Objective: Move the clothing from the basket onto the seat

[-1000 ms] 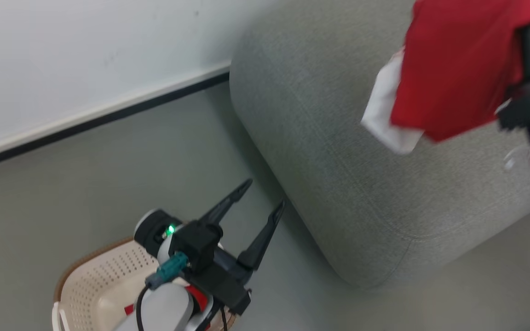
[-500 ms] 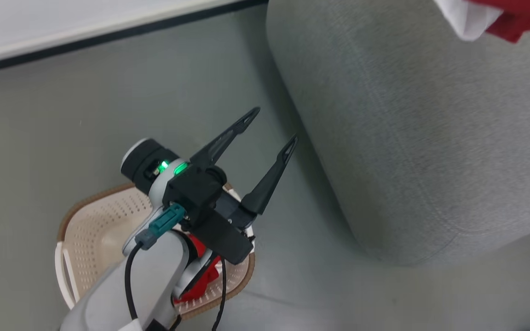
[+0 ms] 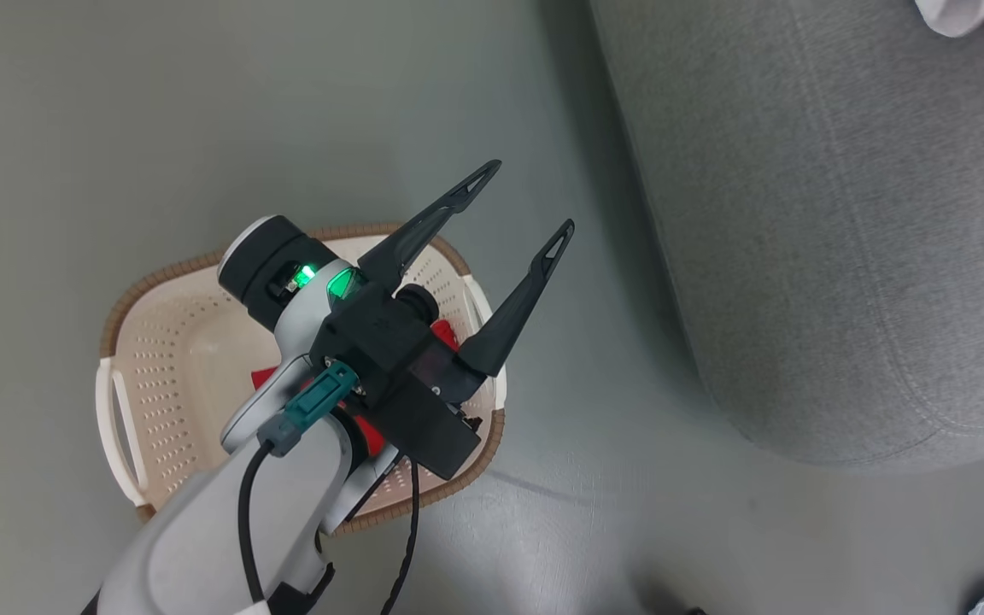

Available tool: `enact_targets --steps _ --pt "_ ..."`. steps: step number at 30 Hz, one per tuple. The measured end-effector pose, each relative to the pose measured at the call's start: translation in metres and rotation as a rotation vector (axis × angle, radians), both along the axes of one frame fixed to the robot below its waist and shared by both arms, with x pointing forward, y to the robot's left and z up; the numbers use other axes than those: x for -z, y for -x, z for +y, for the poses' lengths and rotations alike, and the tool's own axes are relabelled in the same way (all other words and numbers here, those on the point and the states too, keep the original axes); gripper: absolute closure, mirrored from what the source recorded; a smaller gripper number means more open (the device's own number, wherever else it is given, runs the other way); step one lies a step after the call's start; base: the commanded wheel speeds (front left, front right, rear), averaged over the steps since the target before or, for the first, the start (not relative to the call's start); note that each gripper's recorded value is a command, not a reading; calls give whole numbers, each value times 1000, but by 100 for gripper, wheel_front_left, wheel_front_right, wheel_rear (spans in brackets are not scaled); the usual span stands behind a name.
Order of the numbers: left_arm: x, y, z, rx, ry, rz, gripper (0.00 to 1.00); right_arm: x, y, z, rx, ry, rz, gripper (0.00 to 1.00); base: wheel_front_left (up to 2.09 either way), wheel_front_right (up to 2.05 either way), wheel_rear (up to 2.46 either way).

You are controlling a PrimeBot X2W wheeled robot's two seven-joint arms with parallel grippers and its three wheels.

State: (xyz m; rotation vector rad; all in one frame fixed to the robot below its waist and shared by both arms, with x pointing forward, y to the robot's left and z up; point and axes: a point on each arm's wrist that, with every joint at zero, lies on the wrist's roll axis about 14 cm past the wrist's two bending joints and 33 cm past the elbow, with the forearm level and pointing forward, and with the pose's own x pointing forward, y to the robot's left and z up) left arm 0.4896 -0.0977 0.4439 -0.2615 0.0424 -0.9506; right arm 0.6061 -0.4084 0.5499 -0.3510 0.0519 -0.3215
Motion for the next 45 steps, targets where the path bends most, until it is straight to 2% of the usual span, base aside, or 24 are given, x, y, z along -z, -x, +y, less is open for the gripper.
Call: enact_targets --steps 5,11,18,19,21,22,34,45 --pt "19 -4 -1 10 -15 25 0 47 -4 2 18 -30 86 100 0 0 0" --pt "32 -4 -4 21 -30 44 0 84 -1 7 28 -55 156 100 0 0 0" --pt "32 -3 -3 22 -43 40 0 106 7 21 13 -89 213 100 0 0 0" --pt "32 -3 -3 22 -44 39 0 107 7 24 3 -94 216 90 0 0 0" --pt "34 -3 -2 22 -54 40 0 108 7 31 -14 -105 221 34 0 0 0" --pt "35 -3 -2 20 -57 38 0 110 8 35 -28 -106 230 0 0 0 0" --pt "25 5 1 5 -61 26 0 131 49 67 -138 -99 335 0 0 0 0" --pt "5 19 9 -45 -54 40 0 102 78 94 -189 -160 261 0 0 0 0"
